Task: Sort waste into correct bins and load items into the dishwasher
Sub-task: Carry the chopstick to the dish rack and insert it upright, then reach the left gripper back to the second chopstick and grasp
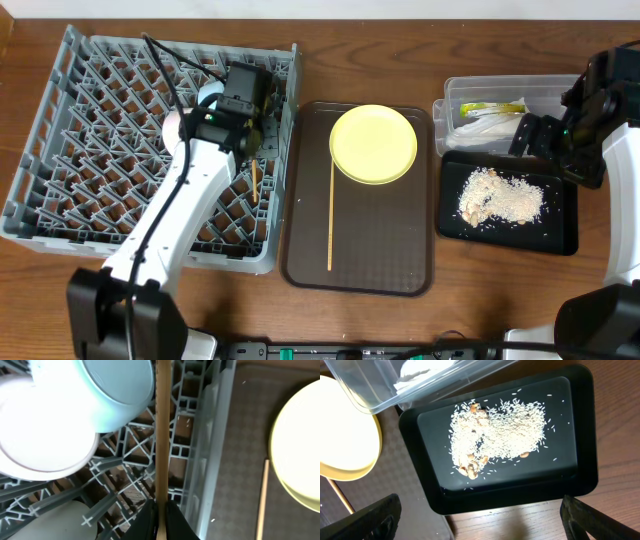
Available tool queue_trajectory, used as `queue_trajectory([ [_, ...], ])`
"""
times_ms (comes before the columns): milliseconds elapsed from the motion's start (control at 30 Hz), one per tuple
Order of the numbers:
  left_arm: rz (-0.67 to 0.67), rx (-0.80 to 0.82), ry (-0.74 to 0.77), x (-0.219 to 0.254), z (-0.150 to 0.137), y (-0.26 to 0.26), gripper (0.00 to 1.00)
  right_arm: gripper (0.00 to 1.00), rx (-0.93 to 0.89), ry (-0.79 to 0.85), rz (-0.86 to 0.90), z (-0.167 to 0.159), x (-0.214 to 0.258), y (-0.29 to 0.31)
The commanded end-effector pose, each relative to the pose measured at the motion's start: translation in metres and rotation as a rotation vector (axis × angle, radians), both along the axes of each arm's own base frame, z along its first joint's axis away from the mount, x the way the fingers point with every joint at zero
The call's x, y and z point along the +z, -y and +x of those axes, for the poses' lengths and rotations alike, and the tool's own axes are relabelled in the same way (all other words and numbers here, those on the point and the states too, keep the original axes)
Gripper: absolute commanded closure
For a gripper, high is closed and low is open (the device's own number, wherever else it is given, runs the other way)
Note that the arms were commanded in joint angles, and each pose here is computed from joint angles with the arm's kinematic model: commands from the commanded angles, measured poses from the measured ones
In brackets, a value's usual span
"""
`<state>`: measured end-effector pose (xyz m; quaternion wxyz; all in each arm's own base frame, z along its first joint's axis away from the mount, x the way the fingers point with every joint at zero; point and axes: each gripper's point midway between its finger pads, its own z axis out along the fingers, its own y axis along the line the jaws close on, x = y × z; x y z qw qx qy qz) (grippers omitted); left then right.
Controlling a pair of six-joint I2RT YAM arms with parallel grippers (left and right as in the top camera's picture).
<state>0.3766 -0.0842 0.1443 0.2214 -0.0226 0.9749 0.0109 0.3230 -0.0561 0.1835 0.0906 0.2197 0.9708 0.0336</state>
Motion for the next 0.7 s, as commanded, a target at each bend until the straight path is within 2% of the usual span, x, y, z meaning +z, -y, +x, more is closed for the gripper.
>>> queue_trajectory([
  [0, 0.033, -0.006, -0.028, -0.012, 0.003, -0.003, 0.92, 0.01, -0.002, 0.027, 0.004, 0.001, 0.008, -0.003],
  [67, 0.038, -0.006, -0.042, -0.017, 0.003, -0.003, 0.91, 0.01, -0.002, 0.027, 0.004, 0.001, 0.008, -0.003],
  [133, 0.041, -0.007, -0.054, -0.022, 0.004, -0.003, 0.83, 0.01, -0.002, 0.026, 0.005, 0.001, 0.008, -0.003],
  [267, 0.038, -0.006, -0.045, -0.02, 0.005, -0.003, 0.56, 0.01, -0.002, 0.027, 0.004, 0.001, 0.008, -0.003],
  [400, -0.006, -0.023, -0.042, -0.012, 0.001, 0.006, 0.49, 0.01, -0.002, 0.027, 0.004, 0.001, 0.008, -0.003],
  [533, -0.18, -0.055, -0.134, -0.013, -0.025, 0.046, 0.47, 0.01, -0.002, 0.028, 0.004, 0.001, 0.008, -0.003],
  [667, -0.199, -0.076, -0.196, -0.026, -0.05, 0.076, 0.45, 0.01, -0.002, 0.028, 0.004, 0.001, 0.008, -0.002],
])
